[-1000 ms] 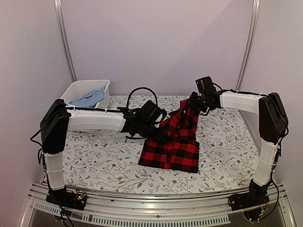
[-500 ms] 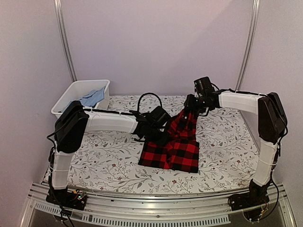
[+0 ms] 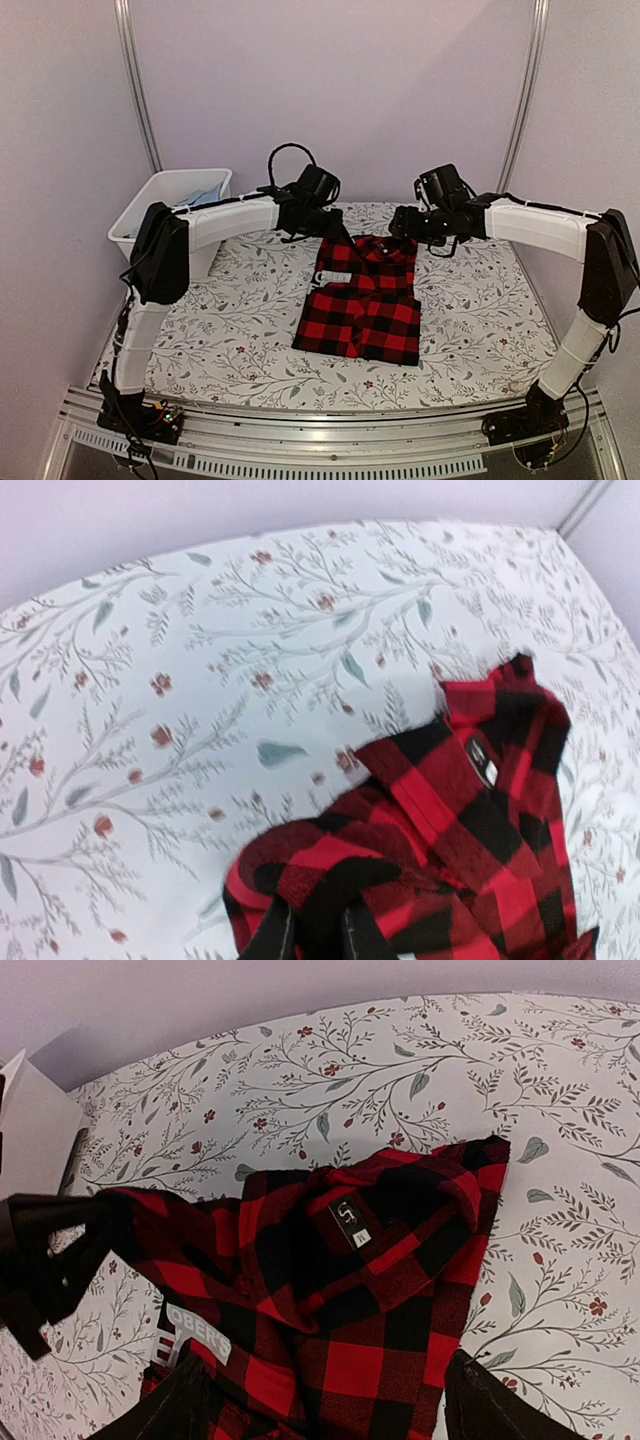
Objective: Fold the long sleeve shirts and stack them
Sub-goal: Flatten out the square-folded shirt at the center of the board.
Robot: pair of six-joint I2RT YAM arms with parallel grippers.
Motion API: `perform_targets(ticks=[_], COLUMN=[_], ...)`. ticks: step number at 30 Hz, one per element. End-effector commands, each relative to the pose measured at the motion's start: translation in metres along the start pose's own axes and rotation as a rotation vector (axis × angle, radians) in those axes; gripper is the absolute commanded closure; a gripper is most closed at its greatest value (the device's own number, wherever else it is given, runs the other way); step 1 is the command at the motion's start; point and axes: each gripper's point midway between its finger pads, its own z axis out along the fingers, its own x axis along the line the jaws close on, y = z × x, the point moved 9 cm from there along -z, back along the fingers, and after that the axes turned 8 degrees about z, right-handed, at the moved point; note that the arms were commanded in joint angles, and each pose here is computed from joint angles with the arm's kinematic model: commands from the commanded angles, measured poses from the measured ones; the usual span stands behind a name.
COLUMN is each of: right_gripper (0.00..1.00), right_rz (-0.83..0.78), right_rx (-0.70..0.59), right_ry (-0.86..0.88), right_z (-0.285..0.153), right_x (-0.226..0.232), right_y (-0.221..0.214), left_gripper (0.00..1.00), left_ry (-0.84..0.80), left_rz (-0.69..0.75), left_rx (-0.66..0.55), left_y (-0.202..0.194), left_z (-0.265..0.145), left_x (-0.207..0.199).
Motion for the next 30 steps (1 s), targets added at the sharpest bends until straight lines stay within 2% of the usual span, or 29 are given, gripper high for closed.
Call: perform_targets(ticks=[1,3,6,10,16,23,26,29,30], right_gripper=[0.20,0.19,0.18,0.18,0.25,0.53,0.70,0.80,0.80], right_rz=[-0.041,-0.052,-0.070,-0.089,-0.107,-0.126,-0.130,-0.131,-0.132], right_rx=[0.048,0.072,0.100,0.135,0.185,0.247,0.256,0.262,0.265], right_ry=[0.012,0.014,0.020,0.016,0.023,0.010,0.003,-0.004,-0.011], right_z=[-0.003,0.002,0.010,0.028,0.064,0.105,0.115,0.126,0.131], right_x=[-0.005,-0.006,-0.005,-0.003,0.004,0.007,0.007,0.007,0.007], right_y=[-0.012,-0.018,-0.023,-0.026,-0.029,-0.041,-0.044,-0.046,-0.047], left_gripper=[0.84,0.80,0.61,0.47,0.43,0.43,0.44,0.44,0.44], left_ry=[0.016,0.023,0.016,0.005,-0.036,-0.117,-0.168,-0.209,-0.226], left_rz=[-0.069,-0.105,-0.138,-0.142,-0.138,-0.133,-0.110,-0.081,-0.075], left_rx=[0.064,0.084,0.066,0.051,0.024,0.043,0.053,0.056,0.061], left_y=[0.005,0.004,0.012,0.019,0.019,-0.016,-0.028,-0.038,-0.042], left_z=[0.049,0.066,0.068,0.054,0.013,-0.027,-0.038,-0.042,-0.041], left_x=[0.053,0.071,0.086,0.093,0.091,0.066,0.045,0.023,0.016])
